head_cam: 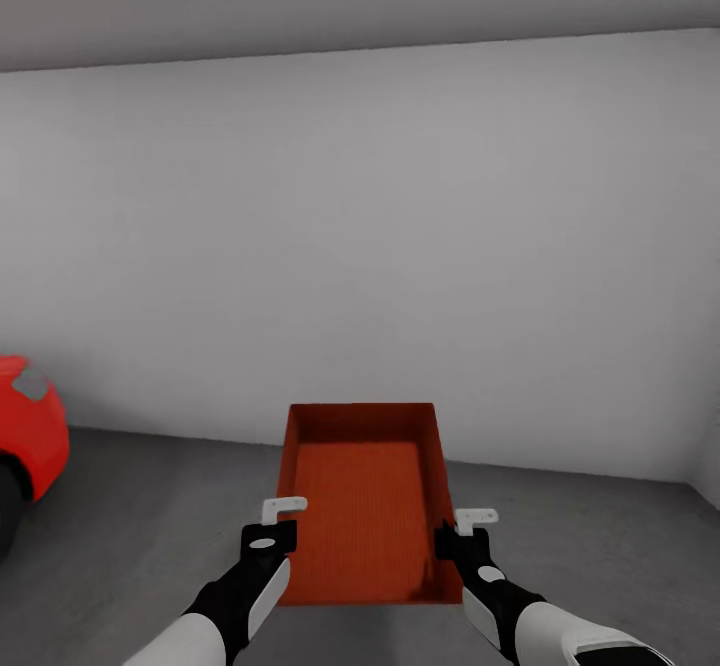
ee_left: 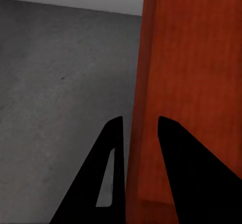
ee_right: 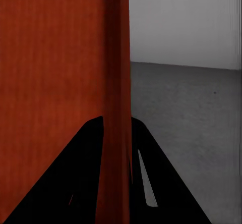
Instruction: Move the two storage containers from the living room to the garage. In the garage, place one container on the floor and stack the other container on top of it (either order is fine).
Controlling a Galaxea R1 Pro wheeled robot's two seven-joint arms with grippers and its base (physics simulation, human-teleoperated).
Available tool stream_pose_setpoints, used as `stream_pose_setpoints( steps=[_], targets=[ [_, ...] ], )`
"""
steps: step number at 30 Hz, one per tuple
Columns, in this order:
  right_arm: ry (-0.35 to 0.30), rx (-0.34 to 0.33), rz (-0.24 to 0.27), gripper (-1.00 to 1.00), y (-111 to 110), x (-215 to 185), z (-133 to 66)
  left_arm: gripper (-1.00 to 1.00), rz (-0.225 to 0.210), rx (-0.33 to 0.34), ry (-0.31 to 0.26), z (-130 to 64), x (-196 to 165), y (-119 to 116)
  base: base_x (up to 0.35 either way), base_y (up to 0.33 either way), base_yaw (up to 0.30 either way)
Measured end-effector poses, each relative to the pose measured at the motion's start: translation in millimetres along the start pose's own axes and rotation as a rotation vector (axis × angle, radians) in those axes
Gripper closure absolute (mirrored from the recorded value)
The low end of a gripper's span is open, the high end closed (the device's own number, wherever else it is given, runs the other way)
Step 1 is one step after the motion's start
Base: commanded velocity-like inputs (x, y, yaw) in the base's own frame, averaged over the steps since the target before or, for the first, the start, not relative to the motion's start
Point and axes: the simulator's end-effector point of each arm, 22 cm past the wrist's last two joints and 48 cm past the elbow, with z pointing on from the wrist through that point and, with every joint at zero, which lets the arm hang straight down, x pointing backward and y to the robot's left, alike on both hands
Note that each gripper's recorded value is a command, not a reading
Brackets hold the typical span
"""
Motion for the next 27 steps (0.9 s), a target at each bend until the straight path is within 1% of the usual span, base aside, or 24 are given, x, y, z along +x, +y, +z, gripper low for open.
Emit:
stream_pose_setpoints(
  steps=[7, 9, 27],
  targets=[
    [0.000, 0.000, 0.000, 1.00, 0.0, 0.2, 0.0, 1.00, 0.000, 0.000, 0.000, 0.0, 0.2, 0.0, 0.313, 0.129, -0.278],
    [0.000, 0.000, 0.000, 1.00, 0.1, 0.0, 0.0, 1.00, 0.000, 0.000, 0.000, 0.0, 0.1, 0.1, 0.313, 0.129, -0.150],
    [0.000, 0.000, 0.000, 1.00, 0.2, 0.0, 0.0, 1.00, -0.001, 0.000, 0.000, 0.0, -0.1, 0.2, 0.314, 0.118, -0.012]
  ],
)
